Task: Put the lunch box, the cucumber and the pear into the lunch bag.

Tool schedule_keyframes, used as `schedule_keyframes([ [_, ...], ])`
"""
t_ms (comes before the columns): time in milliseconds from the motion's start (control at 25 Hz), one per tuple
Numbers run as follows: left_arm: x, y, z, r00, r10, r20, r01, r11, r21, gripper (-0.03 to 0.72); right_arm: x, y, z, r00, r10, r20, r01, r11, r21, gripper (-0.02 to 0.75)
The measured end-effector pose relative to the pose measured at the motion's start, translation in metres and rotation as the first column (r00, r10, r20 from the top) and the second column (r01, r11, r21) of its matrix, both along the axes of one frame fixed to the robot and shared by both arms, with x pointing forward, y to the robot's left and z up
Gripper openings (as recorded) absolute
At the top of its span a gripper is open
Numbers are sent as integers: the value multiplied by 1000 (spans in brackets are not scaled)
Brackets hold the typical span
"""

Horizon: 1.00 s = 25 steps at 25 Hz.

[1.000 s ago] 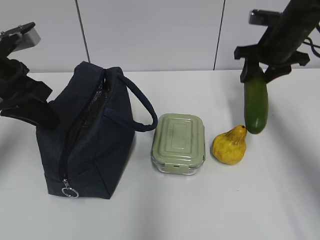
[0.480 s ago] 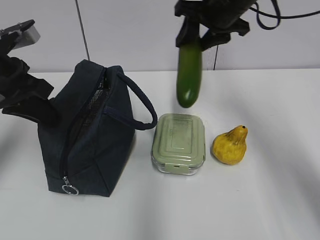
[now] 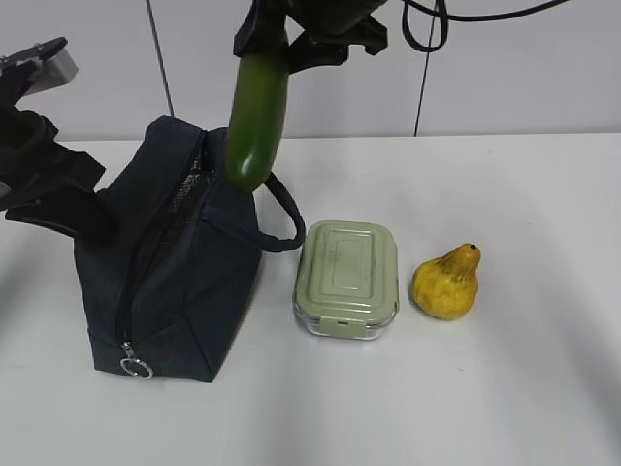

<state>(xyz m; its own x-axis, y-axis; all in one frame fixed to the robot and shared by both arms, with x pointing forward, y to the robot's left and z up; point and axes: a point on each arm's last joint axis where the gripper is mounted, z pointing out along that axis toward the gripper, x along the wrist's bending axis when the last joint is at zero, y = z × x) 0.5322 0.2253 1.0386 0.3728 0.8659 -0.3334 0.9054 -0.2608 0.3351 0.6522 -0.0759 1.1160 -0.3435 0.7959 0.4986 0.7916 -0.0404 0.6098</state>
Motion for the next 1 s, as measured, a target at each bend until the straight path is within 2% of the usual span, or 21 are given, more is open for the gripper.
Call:
schedule_keyframes([
  [240, 0, 0, 0, 1000, 0, 0, 0, 1000, -1, 3, -9, 22, 4, 1000, 31, 6, -31, 997, 72, 393],
  [440, 0, 0, 0, 1000, 3, 1, -3, 1000, -5, 3, -9, 35, 6, 996, 43, 73, -52, 991, 122, 393],
  [560, 0, 0, 0, 1000, 3, 2, -3, 1000, -5, 3, -5, 49, -6, 986, 80, 148, -93, 992, 83, 393],
  [720, 0, 0, 0, 1000, 3, 2, -3, 1000, -6, 3, 4, 56, -32, 976, 124, 181, -126, 992, -3, 393],
  [840, 0, 0, 0, 1000, 4, 3, -4, 1000, -7, 3, 10, 59, -55, 978, 154, 144, -146, 987, -59, 393],
  [1000, 1, -1, 0, 1000, 6, 6, -6, 1000, -8, 3, 6, 62, -73, 977, 209, 45, -205, 974, -93, 393],
])
